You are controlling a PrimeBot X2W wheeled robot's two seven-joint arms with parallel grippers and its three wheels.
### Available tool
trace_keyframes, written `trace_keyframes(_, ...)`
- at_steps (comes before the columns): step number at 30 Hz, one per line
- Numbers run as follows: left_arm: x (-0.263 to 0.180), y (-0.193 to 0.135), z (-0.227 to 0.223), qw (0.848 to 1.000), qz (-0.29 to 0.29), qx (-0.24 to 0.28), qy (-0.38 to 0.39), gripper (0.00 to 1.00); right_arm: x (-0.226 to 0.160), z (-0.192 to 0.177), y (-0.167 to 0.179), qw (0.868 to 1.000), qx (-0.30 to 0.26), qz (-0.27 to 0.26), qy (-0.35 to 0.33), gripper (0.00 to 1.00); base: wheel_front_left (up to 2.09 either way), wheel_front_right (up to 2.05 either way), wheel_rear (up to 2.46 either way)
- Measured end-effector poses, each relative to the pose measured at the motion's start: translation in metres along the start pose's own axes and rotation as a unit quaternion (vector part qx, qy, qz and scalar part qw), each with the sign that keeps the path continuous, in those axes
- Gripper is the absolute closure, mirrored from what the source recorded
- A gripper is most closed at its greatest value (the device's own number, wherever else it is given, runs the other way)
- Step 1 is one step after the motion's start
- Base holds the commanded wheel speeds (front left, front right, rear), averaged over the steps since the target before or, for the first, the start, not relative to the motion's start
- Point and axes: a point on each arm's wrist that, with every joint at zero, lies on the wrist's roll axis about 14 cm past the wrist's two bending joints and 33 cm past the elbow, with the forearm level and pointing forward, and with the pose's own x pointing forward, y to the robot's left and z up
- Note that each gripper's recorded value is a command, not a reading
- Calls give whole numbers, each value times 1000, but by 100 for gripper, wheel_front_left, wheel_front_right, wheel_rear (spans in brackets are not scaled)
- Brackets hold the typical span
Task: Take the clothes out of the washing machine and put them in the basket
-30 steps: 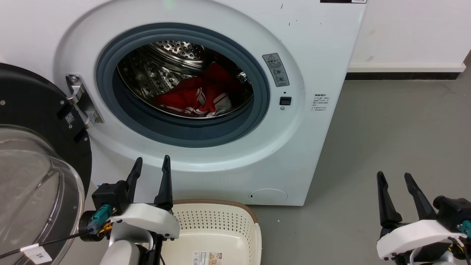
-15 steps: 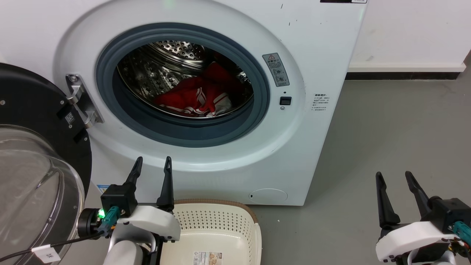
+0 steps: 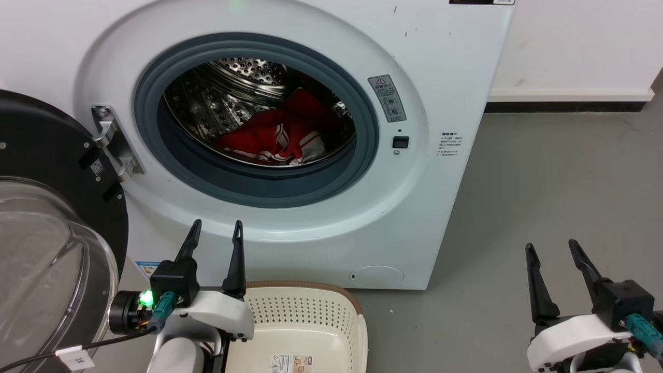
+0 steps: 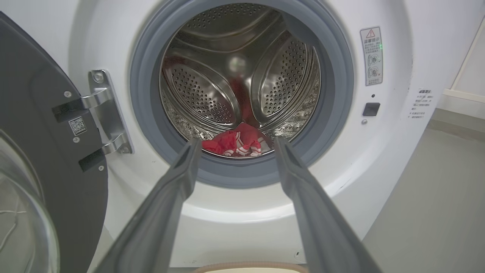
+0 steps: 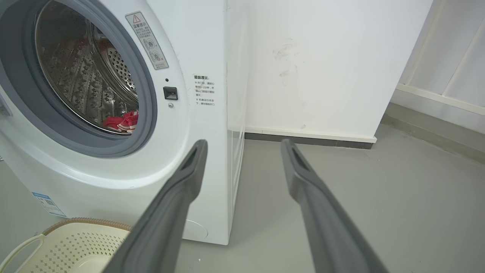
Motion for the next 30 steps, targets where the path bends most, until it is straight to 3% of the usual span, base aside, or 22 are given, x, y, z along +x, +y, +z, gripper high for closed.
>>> trace_keyframes(10, 1, -3, -1, 1000, -7, 23, -4, 0, -1, 4, 0, 1000, -27, 2, -8, 0, 0, 0, 0)
trace_keyframes(30, 4, 3, -4, 1000, 3, 9, 1, 0, -1, 2, 1, 1000, -16, 3, -7, 0, 0, 0, 0)
